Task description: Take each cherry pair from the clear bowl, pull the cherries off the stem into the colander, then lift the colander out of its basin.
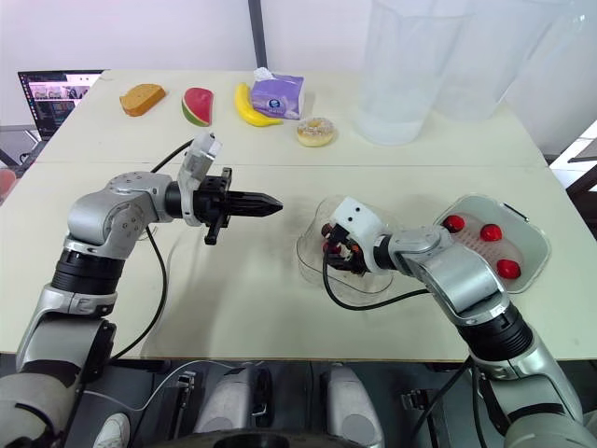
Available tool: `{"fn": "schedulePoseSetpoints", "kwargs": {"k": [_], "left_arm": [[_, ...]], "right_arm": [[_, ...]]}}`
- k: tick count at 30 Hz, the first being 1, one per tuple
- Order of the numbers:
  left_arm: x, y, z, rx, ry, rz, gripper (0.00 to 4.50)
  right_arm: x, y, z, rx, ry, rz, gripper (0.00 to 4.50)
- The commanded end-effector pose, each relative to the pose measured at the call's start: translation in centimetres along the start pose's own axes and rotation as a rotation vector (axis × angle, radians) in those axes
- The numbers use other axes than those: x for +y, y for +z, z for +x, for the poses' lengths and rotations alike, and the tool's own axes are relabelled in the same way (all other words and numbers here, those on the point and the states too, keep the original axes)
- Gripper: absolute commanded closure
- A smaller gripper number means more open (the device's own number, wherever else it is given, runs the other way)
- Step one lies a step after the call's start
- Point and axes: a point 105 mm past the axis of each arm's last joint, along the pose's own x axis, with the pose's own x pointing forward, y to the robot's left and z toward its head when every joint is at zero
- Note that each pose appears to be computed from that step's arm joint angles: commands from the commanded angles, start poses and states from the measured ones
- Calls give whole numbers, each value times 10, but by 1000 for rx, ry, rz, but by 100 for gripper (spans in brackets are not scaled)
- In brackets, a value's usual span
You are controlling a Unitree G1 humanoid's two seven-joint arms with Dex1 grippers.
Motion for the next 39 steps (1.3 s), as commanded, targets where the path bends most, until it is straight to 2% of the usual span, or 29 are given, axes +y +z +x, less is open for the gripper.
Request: {"fn": "schedulePoseSetpoints", "kwargs": {"k": [1,4,11,15,20,24,28,31,35,39], "left_arm": [[-2,9,-2,-4,3,43,450],[-2,8,-2,-1,1,43,450],[-2,9,-2,3,-2,45,450],[-1,15,0,-10,-14,46,450],[-2,25,7,-16,-54,84,450],[-1,37,19,-28,-72,183,450],[-2,47,28,-46,-105,237,450],[-2,38,29,23,-146,265,377],[3,34,36,28,-152,252,209],[5,32,53,23,-162,285,209]], "right_arm": [[-2,4,-2,-19,-21,-17,404],[-2,6,-3,-27,-24,-19,449],[-1,32,-32,-88,-16,-174,449],[-2,50,-61,-84,-55,-443,449],[4,55,-69,-3,-83,-878,449],[17,65,-64,-32,-75,-1045,449],[22,66,-60,-28,-65,-1099,449],[22,66,-60,-21,-63,-1120,450],[23,66,-61,-8,-58,-1144,450],[23,66,-61,3,-50,-1161,450]]}}
